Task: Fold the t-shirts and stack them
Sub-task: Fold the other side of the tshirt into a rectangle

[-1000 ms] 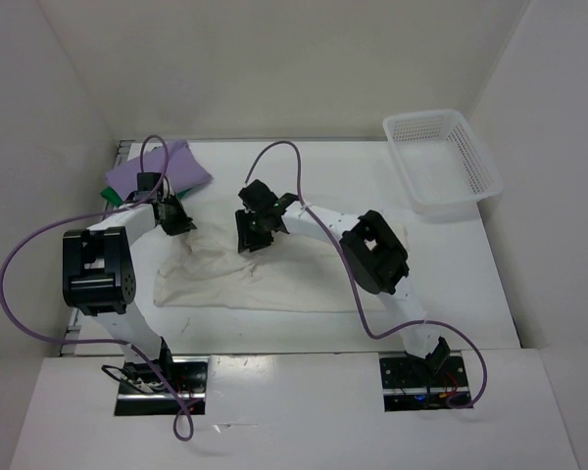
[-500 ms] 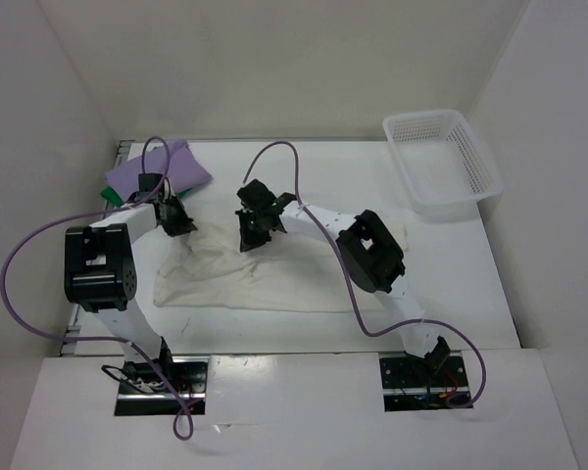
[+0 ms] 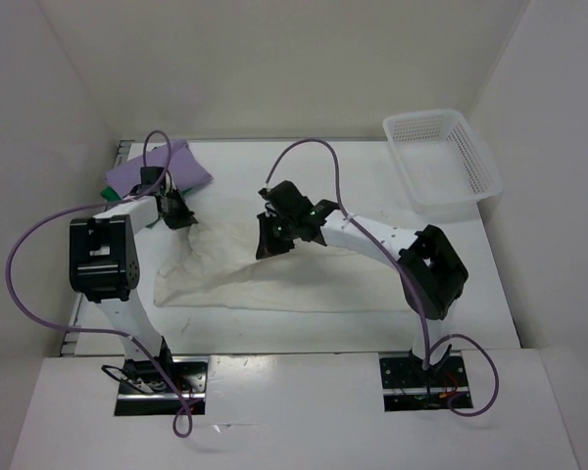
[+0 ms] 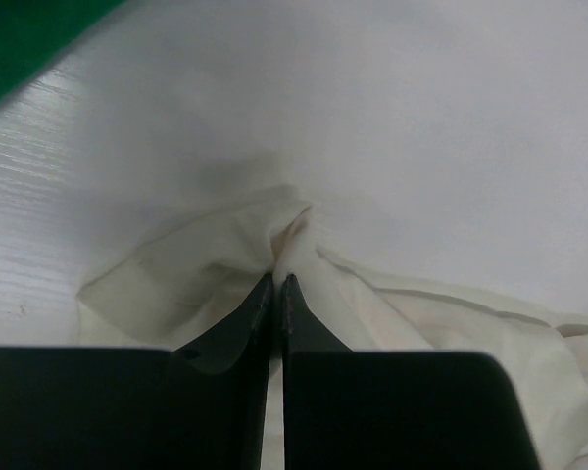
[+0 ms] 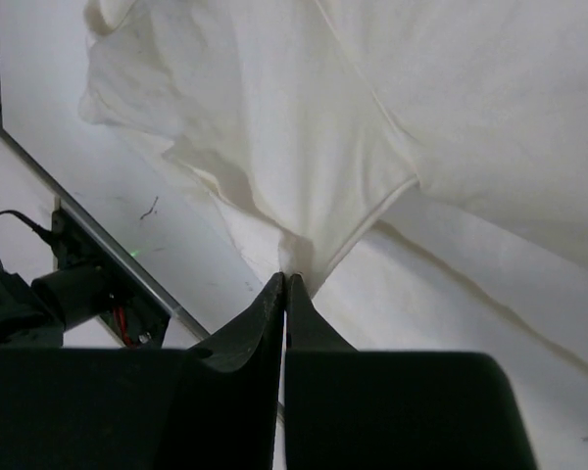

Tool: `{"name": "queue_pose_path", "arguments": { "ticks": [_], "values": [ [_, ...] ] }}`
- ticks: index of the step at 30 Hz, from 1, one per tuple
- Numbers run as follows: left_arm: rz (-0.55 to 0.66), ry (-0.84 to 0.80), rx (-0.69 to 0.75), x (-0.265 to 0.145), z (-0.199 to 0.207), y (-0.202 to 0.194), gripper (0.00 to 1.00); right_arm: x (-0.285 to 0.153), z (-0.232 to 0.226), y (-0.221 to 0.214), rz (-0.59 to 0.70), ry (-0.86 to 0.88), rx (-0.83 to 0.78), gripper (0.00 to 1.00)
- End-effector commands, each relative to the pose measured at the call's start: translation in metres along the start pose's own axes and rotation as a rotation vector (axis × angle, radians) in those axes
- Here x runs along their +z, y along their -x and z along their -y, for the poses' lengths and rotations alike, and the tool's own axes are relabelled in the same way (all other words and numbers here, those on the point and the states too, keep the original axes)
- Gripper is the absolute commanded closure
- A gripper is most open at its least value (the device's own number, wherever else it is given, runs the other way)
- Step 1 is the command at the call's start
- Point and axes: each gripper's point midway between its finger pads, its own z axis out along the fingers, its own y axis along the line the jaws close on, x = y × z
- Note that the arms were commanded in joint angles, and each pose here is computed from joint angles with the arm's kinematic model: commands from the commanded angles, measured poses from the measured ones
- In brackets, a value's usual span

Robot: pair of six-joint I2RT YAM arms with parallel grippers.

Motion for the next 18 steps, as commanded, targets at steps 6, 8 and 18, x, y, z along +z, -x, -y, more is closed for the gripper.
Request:
{"name": "queue_pose_path", "arguments": {
  "ticks": [6, 8, 18],
  "values": [
    [0.037, 0.036, -0.004, 0.006, -0.003, 0.015, 1.0, 0.01, 0.001, -0.059, -0.101, 0.013, -0.013, 0.98],
    [0.045, 0.032, -0.003, 0.005, -0.001, 0.019, 1.0, 0.015, 0.005, -0.067, -0.114, -0.009, -0.018, 0.98],
    [0.197, 0.017, 0.01, -0.097, 0.022, 0.038, 0.37, 0.004, 0.032, -0.067, -0.135, -0.171, -0.068, 0.66]
  ]
}}
